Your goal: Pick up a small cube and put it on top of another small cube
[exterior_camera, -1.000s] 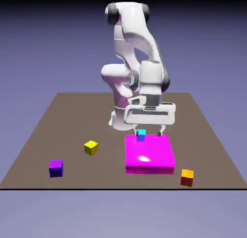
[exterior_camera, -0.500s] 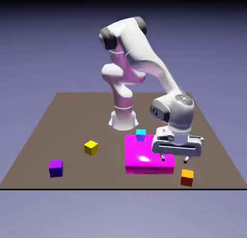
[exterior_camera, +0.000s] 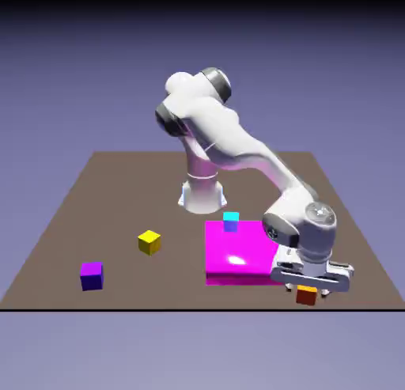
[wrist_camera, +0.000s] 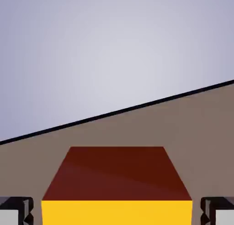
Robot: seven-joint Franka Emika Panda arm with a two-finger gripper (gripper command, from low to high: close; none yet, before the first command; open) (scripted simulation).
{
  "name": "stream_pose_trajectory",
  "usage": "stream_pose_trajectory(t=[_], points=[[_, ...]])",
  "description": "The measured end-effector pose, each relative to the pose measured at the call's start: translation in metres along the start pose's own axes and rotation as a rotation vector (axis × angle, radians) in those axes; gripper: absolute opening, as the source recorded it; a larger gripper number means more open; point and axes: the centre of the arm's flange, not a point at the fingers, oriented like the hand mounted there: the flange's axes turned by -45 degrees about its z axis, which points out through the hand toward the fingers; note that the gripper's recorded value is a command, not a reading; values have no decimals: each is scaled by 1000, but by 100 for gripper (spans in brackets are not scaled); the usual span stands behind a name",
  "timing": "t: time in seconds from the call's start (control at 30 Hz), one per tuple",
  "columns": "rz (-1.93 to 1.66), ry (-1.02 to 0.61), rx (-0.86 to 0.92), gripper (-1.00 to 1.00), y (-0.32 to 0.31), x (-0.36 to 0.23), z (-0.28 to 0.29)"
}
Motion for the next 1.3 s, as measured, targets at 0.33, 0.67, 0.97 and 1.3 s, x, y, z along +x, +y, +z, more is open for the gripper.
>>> stream_pose_trajectory(t=[0.33,0.67,0.97,1.3], points=[[-2,15,64,-100,7,11,-28],[-31,88,-79,-100,194,41,-57],[4,72,-97,-100,393,-9,-92],[-21,0,-4,-100,496,-112,-79]])
